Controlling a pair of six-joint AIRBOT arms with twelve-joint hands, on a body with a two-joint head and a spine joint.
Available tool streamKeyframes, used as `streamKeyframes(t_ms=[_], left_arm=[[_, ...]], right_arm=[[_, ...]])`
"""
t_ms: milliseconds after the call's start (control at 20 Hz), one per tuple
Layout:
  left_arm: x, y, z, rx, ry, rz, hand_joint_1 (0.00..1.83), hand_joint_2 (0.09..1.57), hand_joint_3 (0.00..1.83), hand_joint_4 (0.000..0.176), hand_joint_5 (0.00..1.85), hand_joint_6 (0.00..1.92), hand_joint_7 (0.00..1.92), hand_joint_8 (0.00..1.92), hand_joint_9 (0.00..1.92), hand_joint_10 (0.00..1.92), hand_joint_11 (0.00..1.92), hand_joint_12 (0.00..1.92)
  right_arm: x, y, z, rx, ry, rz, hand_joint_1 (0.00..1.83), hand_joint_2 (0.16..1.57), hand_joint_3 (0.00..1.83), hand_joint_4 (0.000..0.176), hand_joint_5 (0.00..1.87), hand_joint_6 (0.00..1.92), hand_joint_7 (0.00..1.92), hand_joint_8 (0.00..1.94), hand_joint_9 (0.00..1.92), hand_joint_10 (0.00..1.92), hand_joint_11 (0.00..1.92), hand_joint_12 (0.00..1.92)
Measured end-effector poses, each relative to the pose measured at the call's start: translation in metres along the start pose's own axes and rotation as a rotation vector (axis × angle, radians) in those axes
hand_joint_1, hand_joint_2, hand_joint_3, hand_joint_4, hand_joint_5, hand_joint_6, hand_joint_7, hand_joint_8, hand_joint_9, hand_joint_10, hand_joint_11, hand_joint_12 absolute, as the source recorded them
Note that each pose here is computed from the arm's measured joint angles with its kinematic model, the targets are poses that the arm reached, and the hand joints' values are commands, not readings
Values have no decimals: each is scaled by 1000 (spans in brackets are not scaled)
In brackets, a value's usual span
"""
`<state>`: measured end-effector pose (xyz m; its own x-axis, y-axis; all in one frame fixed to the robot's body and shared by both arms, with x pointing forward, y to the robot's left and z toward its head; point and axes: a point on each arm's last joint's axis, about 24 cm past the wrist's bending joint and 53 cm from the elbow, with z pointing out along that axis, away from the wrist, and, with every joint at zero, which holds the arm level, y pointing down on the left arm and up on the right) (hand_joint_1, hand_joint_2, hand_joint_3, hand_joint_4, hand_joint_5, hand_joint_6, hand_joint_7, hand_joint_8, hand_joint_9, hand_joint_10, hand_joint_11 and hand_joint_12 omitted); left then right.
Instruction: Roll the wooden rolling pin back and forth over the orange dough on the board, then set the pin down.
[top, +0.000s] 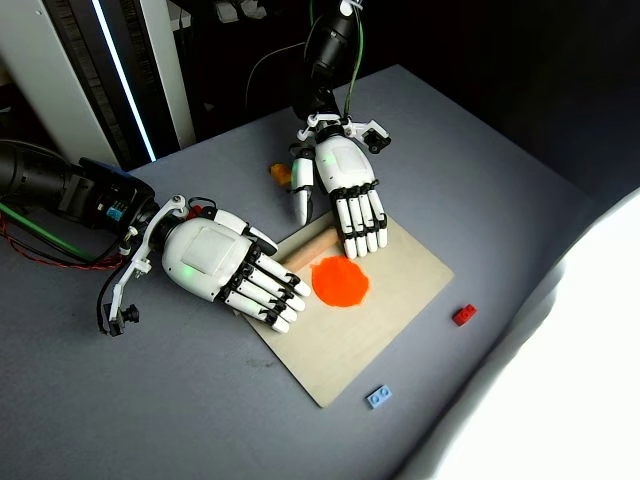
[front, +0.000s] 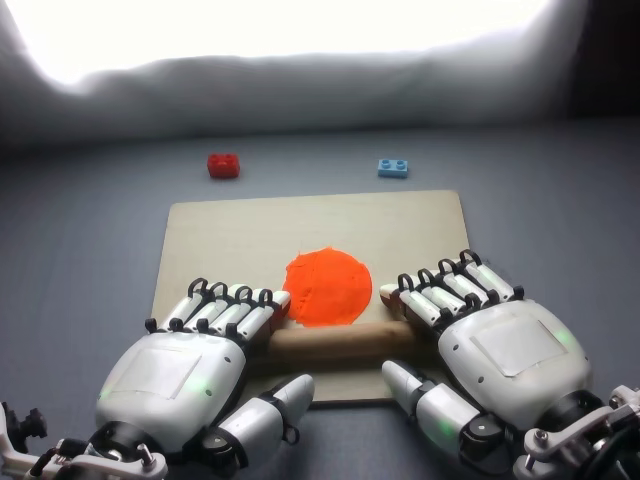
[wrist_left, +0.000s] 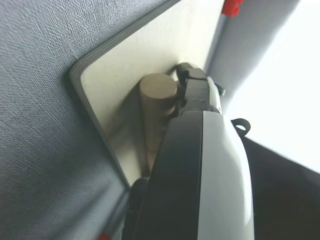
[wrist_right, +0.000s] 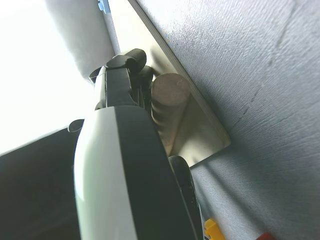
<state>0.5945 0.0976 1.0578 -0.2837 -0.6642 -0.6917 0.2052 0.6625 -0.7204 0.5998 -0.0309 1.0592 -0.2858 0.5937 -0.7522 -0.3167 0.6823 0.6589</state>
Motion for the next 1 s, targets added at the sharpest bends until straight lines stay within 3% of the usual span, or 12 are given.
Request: streamKeyframes(t_ms=[150,800,900,1000], left_arm=[[0,0,0,0,0,1,0,1448,0,0,197,5,237,5,224,7,0,376],[-3,-4,5,-3,-5,-21,0,1433,0,0,202,4,234,2,209,2,0,341],[-4,-6,8,-2,2,-27,0,1426,0,0,147,0,162,0,147,0,0,259],[-6,-8,11,-1,12,-28,0,1424,0,0,112,0,123,0,113,0,0,230]], right_arm=[[-1,1,0,-1,-1,1,0,1536,0,0,226,334,412,12,183,398,0,640],[-2,3,3,0,-5,7,0,1531,0,0,212,316,400,6,174,363,0,614],[-3,4,4,0,-5,12,0,1528,0,0,154,252,270,2,98,250,0,317],[0,3,4,3,7,13,0,1527,0,0,153,178,225,1,109,126,0,200]])
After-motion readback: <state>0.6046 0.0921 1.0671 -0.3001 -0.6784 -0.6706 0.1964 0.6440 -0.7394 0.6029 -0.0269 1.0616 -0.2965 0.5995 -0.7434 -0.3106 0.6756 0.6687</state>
